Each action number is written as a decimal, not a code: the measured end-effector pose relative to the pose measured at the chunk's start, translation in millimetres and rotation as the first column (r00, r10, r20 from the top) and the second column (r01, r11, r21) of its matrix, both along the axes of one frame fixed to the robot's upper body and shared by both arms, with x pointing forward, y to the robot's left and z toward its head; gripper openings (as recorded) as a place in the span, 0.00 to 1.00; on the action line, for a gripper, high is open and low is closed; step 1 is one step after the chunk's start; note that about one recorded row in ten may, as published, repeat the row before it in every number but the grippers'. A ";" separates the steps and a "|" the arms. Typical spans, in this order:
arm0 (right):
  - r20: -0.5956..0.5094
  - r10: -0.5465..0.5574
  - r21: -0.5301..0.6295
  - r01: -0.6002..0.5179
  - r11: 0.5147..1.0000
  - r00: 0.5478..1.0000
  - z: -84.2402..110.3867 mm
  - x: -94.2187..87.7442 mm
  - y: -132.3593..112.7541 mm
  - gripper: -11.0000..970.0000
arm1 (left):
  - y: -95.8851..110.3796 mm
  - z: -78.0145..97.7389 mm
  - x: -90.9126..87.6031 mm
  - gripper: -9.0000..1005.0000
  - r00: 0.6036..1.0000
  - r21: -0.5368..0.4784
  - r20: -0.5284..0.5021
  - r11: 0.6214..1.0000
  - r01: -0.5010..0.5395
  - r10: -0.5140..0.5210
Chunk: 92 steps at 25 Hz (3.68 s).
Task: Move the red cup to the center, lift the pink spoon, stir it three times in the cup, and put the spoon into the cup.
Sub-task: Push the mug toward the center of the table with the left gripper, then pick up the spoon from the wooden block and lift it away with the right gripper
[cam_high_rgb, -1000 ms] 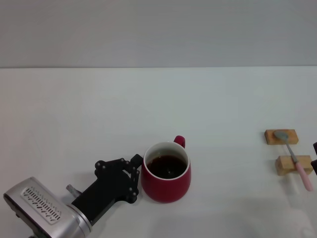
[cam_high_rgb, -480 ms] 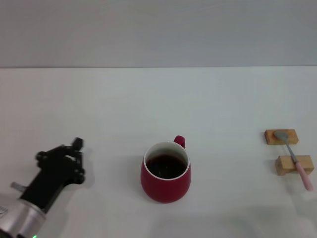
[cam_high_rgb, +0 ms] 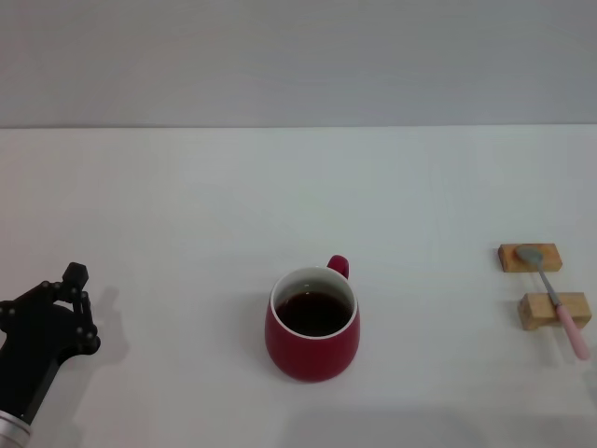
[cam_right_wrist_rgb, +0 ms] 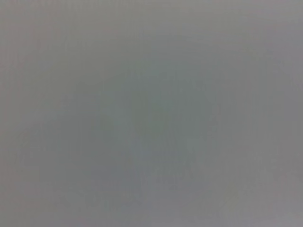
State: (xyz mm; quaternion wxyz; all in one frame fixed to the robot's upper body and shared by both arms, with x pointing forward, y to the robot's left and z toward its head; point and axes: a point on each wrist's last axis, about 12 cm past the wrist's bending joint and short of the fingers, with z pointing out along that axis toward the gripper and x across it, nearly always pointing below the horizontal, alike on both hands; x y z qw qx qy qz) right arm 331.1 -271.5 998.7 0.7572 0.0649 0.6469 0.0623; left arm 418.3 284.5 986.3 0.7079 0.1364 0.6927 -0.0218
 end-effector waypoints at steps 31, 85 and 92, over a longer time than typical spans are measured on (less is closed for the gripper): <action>-0.214 0.066 -0.016 -0.071 0.997 0.975 -25.0 41.9 4.8 0.78 | 2.4 2.5 11.6 0.01 1.000 0.016 0.008 1.000 -0.006 0.005; -0.274 0.119 0.004 -0.123 0.992 0.954 -31.0 49.2 15.4 0.78 | 5.1 5.0 22.8 0.01 1.000 0.046 0.014 0.999 0.007 -0.007; -0.289 0.123 0.003 -0.128 0.992 0.949 -32.9 48.3 15.6 0.78 | 6.6 4.8 22.7 0.01 1.000 0.051 0.014 0.999 0.005 -0.005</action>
